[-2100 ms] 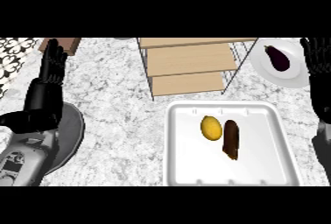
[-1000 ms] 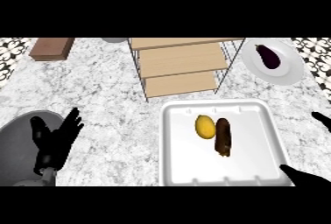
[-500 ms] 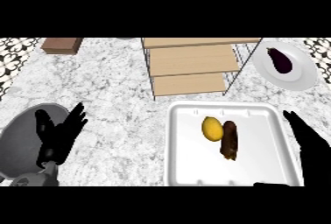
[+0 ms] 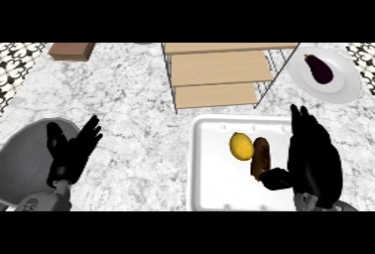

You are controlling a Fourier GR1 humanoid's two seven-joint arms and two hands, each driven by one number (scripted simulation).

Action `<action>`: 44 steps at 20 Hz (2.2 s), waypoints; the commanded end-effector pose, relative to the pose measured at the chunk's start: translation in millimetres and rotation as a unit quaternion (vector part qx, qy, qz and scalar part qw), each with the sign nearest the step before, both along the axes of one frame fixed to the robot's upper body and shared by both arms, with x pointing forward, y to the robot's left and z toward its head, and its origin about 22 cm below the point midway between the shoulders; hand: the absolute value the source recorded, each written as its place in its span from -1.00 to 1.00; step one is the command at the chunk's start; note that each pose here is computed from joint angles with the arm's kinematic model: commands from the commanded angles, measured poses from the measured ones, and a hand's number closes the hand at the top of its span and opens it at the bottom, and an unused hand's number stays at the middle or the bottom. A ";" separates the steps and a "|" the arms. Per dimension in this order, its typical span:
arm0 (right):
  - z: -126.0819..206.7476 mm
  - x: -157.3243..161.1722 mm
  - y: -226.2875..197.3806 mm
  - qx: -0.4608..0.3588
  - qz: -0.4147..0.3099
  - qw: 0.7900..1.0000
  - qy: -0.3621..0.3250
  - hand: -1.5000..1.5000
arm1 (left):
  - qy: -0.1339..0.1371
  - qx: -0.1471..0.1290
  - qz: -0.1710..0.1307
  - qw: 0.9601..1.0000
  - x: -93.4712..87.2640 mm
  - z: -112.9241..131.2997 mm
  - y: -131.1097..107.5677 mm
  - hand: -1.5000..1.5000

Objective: Pick the sweet potato from the tray and place it in the tiered shelf

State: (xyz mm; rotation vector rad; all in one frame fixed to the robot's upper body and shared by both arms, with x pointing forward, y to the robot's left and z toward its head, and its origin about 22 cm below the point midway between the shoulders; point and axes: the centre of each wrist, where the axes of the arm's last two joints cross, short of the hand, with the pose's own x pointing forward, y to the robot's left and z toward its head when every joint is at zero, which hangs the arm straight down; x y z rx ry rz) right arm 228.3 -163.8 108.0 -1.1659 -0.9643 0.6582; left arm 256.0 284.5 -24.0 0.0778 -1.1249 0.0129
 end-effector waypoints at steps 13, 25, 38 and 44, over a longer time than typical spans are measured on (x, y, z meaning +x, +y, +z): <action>-46.2 50.1 68.7 -0.069 -0.154 0.976 0.136 -1.00 | 0.012 0.001 0.010 1.000 -5.4 2.2 20.7 0.00; -73.8 49.3 70.2 -0.098 -0.170 0.969 0.147 -1.00 | 0.011 -0.003 0.007 1.000 1.4 4.6 0.9 0.00; -98.9 61.9 51.8 -0.144 -0.200 0.958 0.144 -1.00 | 0.010 -0.001 0.010 1.000 -22.4 -19.1 20.8 0.00; -113.3 73.0 41.0 -0.131 -0.186 0.965 0.126 -1.00 | 0.005 0.002 0.010 1.000 -4.2 11.9 5.7 0.00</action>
